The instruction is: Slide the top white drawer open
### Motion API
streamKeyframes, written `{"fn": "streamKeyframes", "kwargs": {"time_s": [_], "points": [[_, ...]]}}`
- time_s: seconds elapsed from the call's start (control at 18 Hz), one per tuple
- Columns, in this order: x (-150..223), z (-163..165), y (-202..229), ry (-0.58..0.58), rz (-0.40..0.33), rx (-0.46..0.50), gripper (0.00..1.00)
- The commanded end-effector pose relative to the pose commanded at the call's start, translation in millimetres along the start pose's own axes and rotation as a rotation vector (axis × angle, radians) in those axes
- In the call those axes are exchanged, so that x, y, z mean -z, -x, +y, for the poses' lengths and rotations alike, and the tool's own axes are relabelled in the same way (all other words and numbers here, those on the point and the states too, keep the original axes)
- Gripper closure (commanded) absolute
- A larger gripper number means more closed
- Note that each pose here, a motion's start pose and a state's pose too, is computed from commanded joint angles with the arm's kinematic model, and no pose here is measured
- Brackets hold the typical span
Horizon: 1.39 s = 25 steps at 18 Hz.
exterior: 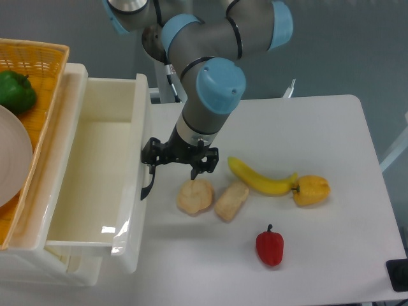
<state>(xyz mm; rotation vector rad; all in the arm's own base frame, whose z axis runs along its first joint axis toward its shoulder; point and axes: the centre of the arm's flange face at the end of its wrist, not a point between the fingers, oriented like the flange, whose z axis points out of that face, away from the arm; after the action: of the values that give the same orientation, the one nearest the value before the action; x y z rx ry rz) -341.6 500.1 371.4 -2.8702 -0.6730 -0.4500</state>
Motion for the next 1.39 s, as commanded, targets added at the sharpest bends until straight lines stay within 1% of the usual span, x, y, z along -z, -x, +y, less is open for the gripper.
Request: {"fn": "streamKeyframes", "kwargs": {"time_s": [0.61, 1.28, 1.39], "points": [[7.2, -3.1, 16.5, -0.014, -0.005, 0.009, 0.0], [3.6, -4.1, 17.3, -0.01, 0.009, 0.024, 0.0], [2.8, -3.7, 16.2, -0.007, 0.022, 0.027, 0.0]]}}
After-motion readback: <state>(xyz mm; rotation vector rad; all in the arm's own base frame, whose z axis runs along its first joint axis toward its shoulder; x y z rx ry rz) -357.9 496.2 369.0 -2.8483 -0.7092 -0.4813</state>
